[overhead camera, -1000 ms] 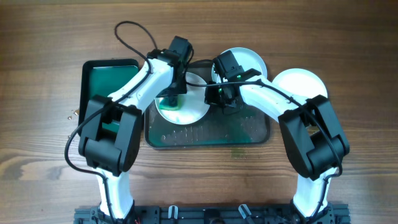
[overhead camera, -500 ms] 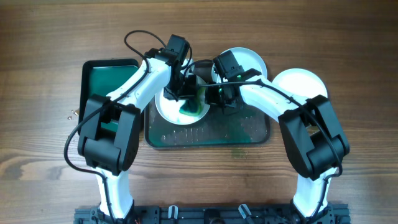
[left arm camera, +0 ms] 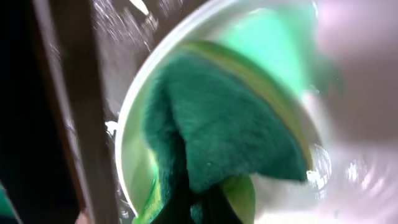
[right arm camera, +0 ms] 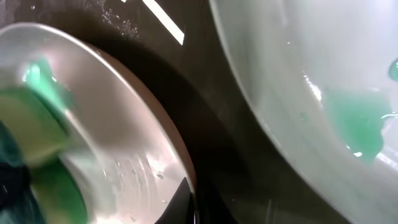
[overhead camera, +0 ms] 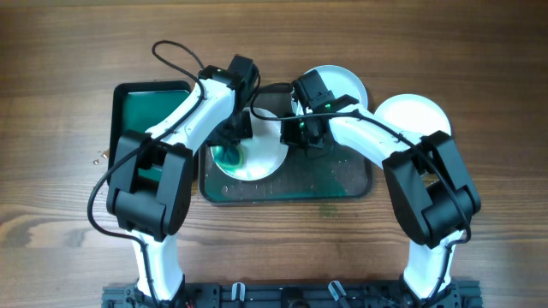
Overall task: Clean dirty plates on tray and stack at the side
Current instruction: 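Scrub the bottom plate with the sponge in the left gripper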
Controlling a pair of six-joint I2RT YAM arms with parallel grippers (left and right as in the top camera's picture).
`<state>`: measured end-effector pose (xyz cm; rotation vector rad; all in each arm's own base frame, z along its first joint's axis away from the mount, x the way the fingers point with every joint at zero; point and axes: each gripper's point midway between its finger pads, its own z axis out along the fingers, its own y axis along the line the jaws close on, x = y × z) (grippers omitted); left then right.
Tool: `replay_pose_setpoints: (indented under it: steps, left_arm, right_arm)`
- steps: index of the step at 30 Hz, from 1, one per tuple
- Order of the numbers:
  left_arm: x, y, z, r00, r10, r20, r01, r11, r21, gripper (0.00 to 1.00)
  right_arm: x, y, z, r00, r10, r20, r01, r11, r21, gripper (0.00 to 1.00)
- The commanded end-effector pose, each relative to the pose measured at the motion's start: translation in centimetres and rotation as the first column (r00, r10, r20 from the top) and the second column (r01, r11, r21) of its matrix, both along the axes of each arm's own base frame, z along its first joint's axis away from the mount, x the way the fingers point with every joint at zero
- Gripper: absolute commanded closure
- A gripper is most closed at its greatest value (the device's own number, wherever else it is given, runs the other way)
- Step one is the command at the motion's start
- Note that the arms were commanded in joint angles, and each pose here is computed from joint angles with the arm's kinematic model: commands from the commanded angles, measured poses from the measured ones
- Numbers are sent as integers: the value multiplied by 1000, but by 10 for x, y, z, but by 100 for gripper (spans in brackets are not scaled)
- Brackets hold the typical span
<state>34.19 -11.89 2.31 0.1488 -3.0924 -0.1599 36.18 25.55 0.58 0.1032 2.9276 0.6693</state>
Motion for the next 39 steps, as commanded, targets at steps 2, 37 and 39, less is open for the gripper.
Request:
replay_pose_setpoints:
  steps: [2, 37, 39]
  left_arm:
    - [-29, -55, 1, 966, -235, -109, 179, 910, -373, 96]
    - [23, -79, 3, 960, -249, 131, 281, 857, -432, 96]
    - [49, -59, -2, 968, -160, 194, 215, 928, -305, 96]
  right_arm:
    - [5, 2, -1, 1000, -10, 1, 10, 1000, 9, 96]
    - [6, 2, 0, 1000, -8, 5, 8, 1000, 10, 96]
    - [6, 2, 0, 1000, -8, 6, 8, 1000, 10, 96]
